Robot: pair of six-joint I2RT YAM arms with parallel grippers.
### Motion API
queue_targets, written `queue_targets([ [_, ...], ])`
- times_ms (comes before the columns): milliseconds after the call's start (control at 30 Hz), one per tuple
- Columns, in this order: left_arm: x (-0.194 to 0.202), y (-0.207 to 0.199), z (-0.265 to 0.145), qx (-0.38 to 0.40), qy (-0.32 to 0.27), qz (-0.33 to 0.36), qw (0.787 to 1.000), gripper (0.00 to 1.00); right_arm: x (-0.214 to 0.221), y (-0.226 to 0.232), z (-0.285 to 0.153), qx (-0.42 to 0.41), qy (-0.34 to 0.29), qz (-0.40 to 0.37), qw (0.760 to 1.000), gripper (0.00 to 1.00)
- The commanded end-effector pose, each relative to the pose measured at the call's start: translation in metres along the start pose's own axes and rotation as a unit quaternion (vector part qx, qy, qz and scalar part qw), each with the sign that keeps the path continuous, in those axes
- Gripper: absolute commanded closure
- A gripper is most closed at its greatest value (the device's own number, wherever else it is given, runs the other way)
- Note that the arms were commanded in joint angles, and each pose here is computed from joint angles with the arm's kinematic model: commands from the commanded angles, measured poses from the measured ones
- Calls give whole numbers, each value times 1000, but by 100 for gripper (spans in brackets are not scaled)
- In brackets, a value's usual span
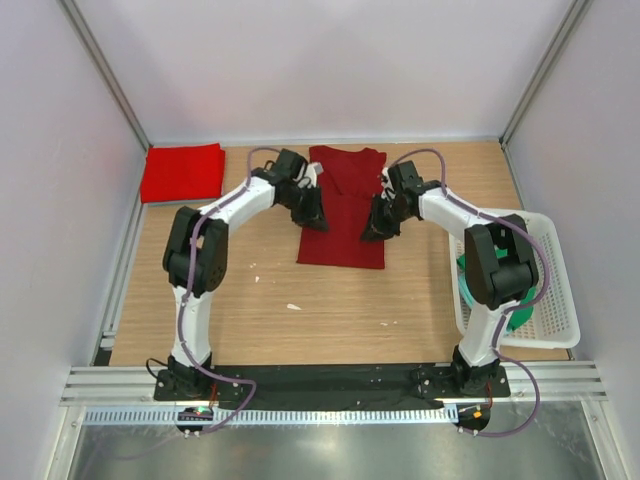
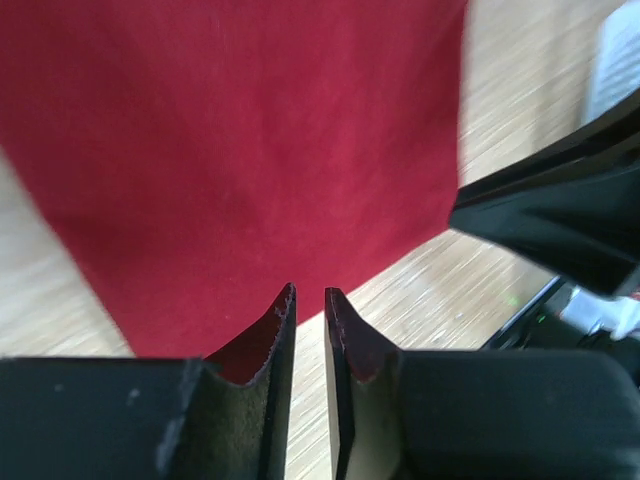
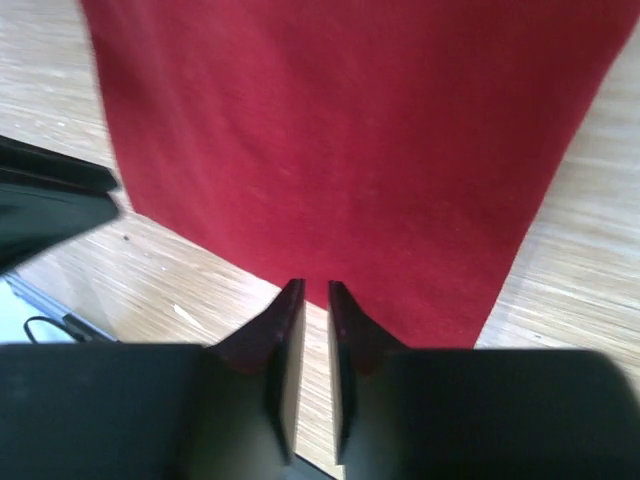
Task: Fold and stack the t-shirts
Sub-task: Fold the tshirt
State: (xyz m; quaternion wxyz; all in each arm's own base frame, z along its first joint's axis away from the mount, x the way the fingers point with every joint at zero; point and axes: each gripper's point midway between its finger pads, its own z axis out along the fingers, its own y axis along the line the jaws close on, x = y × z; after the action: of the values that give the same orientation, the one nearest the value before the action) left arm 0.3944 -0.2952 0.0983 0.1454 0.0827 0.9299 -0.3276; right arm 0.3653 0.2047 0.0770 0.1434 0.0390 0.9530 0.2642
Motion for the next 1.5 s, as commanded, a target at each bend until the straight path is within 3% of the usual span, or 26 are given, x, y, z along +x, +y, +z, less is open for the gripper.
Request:
queue_targets([
  [0,18,15,17,6,23,-21,999,83,-6,13,2,-59,-23,21,998,81],
  [100,40,37,25,-26,46,-33,998,84,9,4,14,-63,1,30,998,87],
  [433,129,80,34,-81,120,-72,987,88,78,-33,38,-29,62,42,997,87],
  [700,202,39,0,-38,151,-74,985,89,139,-25,-3,-49,76,38,995,86],
  [833,189,11,-36,-23,114,-43,992,81,128,-17,-25,-47,55,18,997,79],
  [900,165,3,-45,-33,86,-18,996,75,102,-10,-28,-54,26,15,998,70],
  [1067,117,-6,-31,-1,57,-22,998,77,54,14,-10,-104,1,25,994,67],
  [1133,90,-14,-24,41,32,-36,998,81,34,36,-5,-153,-8,34,988,69],
  [1267,60,-17,-4,98,11,-57,993,83,17,60,14,-222,6,67,973,89],
  [1467,42,3,22,132,-8,-112,985,86,13,67,36,-281,26,95,955,95],
])
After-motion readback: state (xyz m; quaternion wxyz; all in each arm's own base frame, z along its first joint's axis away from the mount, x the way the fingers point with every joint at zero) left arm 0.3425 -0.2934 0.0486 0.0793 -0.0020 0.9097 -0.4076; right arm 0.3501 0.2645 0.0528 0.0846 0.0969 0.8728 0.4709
